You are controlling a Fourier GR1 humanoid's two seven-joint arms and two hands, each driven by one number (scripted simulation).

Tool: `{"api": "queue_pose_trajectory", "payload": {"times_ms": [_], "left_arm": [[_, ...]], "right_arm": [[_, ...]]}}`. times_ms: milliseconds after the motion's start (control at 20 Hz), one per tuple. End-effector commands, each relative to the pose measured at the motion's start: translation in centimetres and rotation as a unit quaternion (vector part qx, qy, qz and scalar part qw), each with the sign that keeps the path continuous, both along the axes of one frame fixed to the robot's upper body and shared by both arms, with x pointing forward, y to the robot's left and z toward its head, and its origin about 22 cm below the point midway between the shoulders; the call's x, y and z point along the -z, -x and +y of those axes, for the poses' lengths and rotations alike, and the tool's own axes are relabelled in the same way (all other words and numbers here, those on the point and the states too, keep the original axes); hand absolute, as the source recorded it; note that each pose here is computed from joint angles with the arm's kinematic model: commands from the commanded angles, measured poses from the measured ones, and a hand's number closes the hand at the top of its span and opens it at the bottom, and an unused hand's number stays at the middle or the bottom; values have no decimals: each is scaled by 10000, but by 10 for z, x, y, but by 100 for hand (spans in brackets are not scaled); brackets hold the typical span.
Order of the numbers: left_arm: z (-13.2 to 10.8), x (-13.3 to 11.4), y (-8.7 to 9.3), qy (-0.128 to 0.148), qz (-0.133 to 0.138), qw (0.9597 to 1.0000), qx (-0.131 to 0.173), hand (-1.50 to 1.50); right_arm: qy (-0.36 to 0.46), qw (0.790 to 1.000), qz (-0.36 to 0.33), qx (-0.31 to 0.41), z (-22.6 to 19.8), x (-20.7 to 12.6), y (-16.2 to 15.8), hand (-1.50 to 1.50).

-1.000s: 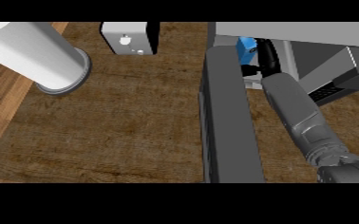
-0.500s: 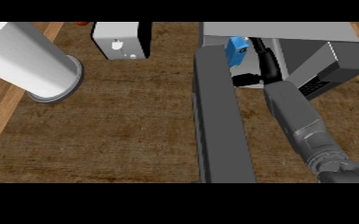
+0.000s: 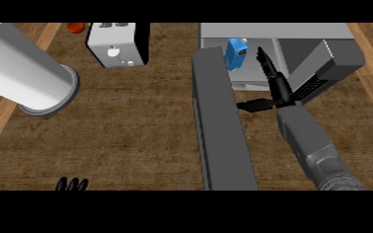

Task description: Pick up the milk, place it into the microwave and close the microwave

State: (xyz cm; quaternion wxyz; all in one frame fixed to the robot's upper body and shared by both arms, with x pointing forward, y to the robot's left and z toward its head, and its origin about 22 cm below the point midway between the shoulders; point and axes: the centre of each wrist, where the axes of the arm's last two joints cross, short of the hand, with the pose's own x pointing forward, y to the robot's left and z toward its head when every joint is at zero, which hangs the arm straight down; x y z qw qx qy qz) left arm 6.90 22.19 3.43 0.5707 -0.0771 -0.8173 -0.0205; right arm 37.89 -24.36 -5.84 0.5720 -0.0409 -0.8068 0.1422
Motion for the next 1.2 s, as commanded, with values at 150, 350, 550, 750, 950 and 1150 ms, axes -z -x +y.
{"api": "queue_pose_trajectory", "payload": {"times_ms": [150, 350, 550, 750, 950, 1150], "left_arm": [[-17, -2, -19, -116, 70, 9994, 333, -150], [-32, -5, -32, -200, 330, 9971, 656, 150], [-40, 6, -55, -583, 411, 9923, 1013, 150], [-74, 9, -75, -701, 553, 9899, 1104, 150], [-65, 6, -110, -1086, 605, 9856, 1149, 150], [-96, 15, -131, -1548, 554, 9739, 1566, 150]], "right_arm": [[-356, 9990, 173, -214, -21, 25, 29, -150], [-556, 9967, 351, -466, -33, 40, 50, -150], [-700, 9968, 229, -315, -54, 54, 80, -150], [-699, 9967, 144, -378, -77, 58, 109, -150], [-707, 9973, 71, -186, -77, 42, 119, -150], [-424, 9990, 4, 110, -114, 36, 162, -150]]}}
